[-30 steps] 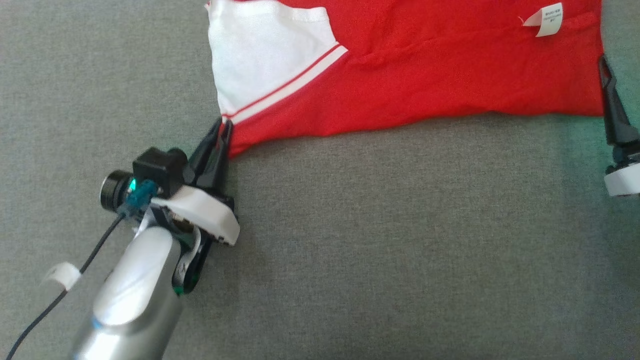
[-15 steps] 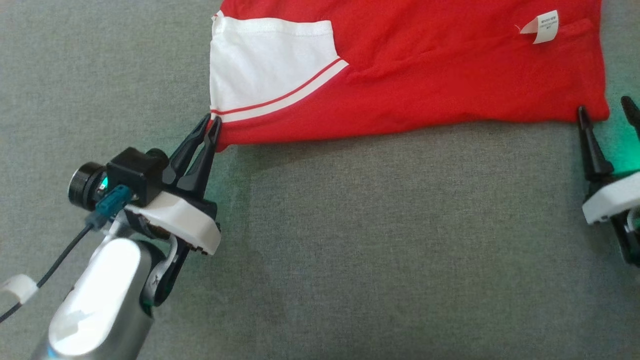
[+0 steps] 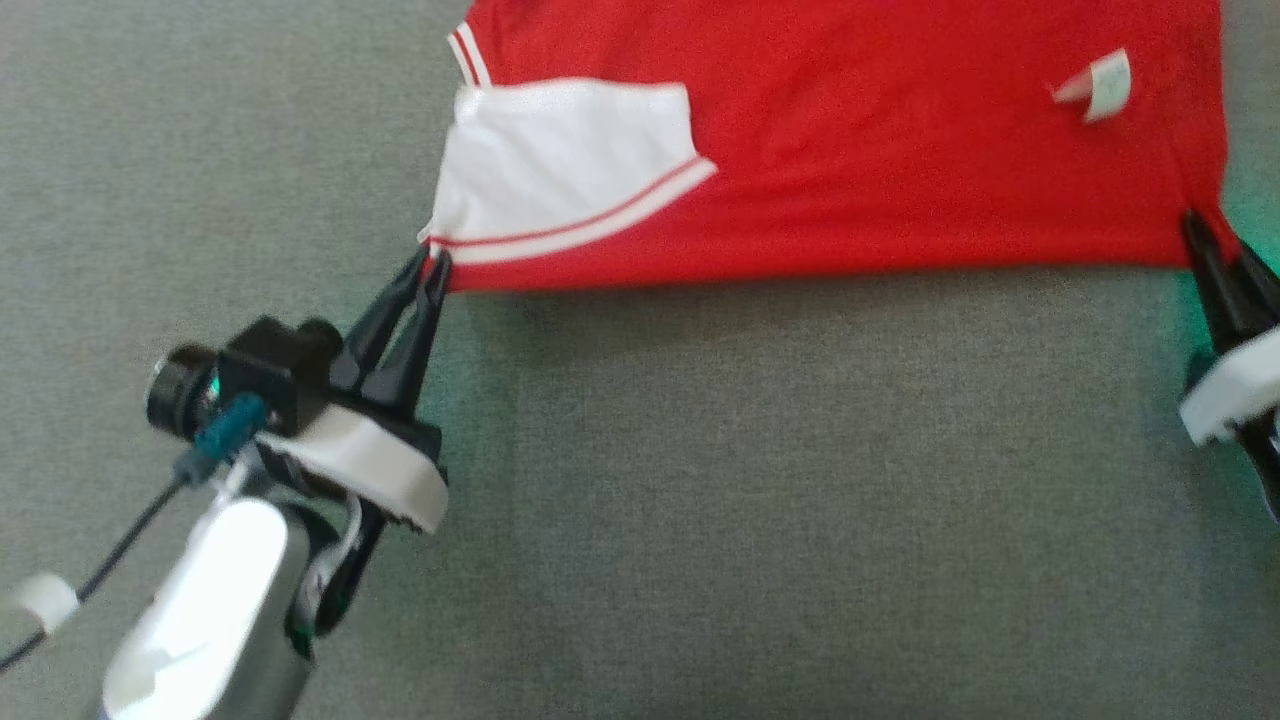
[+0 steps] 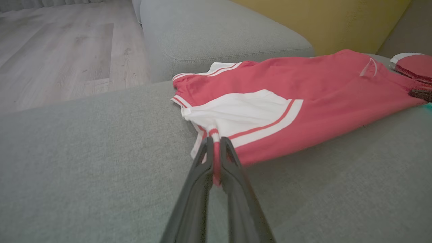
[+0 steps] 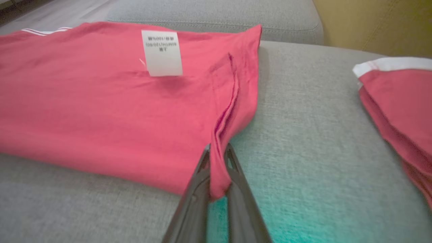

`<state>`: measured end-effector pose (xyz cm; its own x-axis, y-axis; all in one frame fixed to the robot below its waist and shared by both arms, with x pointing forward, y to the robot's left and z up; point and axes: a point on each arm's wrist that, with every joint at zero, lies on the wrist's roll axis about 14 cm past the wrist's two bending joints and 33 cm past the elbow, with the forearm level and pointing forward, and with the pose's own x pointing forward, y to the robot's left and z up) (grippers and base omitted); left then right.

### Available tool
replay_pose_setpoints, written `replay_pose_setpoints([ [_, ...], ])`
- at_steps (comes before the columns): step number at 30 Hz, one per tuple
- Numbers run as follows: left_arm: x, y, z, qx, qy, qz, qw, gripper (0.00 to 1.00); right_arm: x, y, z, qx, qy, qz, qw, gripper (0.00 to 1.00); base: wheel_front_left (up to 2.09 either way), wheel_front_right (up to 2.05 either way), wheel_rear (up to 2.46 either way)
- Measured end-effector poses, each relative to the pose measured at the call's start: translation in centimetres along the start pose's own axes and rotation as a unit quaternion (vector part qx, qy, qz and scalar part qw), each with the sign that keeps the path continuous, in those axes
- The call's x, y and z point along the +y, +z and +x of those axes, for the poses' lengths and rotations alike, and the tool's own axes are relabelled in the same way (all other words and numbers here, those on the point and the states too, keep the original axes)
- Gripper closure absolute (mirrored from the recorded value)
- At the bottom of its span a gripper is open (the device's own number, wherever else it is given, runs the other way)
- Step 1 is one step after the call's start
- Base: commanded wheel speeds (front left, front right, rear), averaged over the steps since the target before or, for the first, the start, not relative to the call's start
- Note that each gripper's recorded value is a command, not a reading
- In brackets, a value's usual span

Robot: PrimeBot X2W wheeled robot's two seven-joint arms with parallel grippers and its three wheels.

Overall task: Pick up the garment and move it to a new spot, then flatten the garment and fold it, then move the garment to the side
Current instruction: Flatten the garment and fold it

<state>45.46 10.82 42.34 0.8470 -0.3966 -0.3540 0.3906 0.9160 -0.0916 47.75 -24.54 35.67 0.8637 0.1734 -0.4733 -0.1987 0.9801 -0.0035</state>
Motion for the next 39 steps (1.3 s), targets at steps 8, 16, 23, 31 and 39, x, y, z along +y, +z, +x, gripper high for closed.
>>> replay_pose_setpoints([
  [8,-2.8,-3.4,-4.6,0.033,0.004,-0.061,0.998,1.00,-0.4,-1.8,-5.4,0.020,0.025,-0.016,0.999,1.00,0.00,0.00,0.00],
  [16,-7.0,-7.4,-8.9,0.087,-0.011,-0.123,0.989,1.00,-2.0,-2.6,-8.6,0.044,0.016,-0.034,0.998,1.00,0.00,0.00,0.00],
  [23,-7.3,-8.0,-9.5,0.092,-0.009,-0.125,0.988,1.00,-2.0,-4.8,-10.4,0.089,0.012,-0.018,0.996,1.00,0.00,0.00,0.00],
  [31,-7.2,-8.3,-8.4,0.094,-0.014,-0.101,0.990,0.00,-2.0,-5.2,-11.8,0.100,-0.001,0.005,0.995,0.00,0.00,0.00,0.00],
  [39,-4.7,-1.3,-2.9,0.008,-0.047,-0.018,0.999,0.00,-2.0,-0.6,-11.3,0.004,-0.012,-0.008,1.000,0.00,0.00,0.00,0.00],
])
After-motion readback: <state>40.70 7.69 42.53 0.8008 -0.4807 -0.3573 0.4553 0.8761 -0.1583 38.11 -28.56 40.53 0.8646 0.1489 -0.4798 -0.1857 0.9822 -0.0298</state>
